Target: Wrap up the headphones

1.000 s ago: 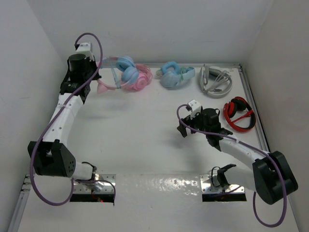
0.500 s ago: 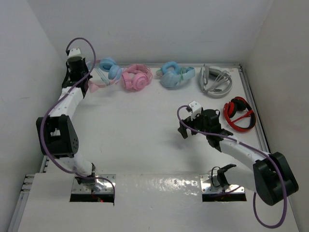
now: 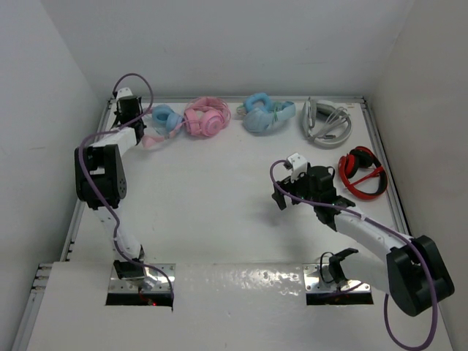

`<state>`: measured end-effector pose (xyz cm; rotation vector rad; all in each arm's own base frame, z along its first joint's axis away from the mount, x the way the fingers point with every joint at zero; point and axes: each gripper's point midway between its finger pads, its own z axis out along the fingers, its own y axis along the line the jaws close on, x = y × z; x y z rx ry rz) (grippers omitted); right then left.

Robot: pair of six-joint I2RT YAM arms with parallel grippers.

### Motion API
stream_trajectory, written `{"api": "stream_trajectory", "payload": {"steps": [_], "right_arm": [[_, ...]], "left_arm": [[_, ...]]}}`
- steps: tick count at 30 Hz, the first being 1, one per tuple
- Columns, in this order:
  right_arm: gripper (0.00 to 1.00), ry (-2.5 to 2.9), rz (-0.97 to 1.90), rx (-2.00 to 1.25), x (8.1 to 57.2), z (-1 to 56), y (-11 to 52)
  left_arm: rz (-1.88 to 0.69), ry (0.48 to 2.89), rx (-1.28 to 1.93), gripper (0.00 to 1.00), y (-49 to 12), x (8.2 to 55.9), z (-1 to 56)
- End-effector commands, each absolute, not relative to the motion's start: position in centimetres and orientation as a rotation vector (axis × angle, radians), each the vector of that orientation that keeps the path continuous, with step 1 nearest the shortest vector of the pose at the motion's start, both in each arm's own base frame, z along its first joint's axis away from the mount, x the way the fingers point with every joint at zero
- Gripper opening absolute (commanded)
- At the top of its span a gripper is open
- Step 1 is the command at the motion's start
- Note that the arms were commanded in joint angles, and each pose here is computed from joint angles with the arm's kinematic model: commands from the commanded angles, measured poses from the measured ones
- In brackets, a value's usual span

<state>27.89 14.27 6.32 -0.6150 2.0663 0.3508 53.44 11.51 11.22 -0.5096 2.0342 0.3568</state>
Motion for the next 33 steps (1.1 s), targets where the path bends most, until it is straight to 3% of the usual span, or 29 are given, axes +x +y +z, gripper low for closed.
{"api": "stream_trajectory", "payload": {"steps": [1,15,23,26,29,30,33], "right_arm": [[0.99,2.019,0.329,-0.604,28.6,7.7,14.1],[0.99,2.023,0.313,-0.618,28.7,8.1,14.0],[0.99,2.031,0.311,-0.625,28.6,8.0,14.0],[0.99,2.027,0.315,-0.626,28.6,8.1,14.0],[0.99,2.028,0.319,-0.629,28.5,8.0,14.1],[0.99,2.028,0.321,-0.630,28.5,8.1,14.1],[0.99,2.031,0.329,-0.635,28.4,8.1,14.2]], "left_arm": [[0.275,1.817,-0.528,0.00,11.9,57.0,17.8],[0.186,1.985,-0.555,0.00,14.8,59.4,10.3],[0.267,1.970,-0.609,0.00,17.2,59.0,9.7],[0.301,1.967,-0.626,0.11,18.0,58.9,9.4],[0.307,1.988,-0.619,0.45,18.1,58.7,9.3],[0.306,1.992,-0.610,0.62,18.0,58.7,9.4],[0.293,1.984,-0.600,0.72,17.8,58.6,10.6]]}}
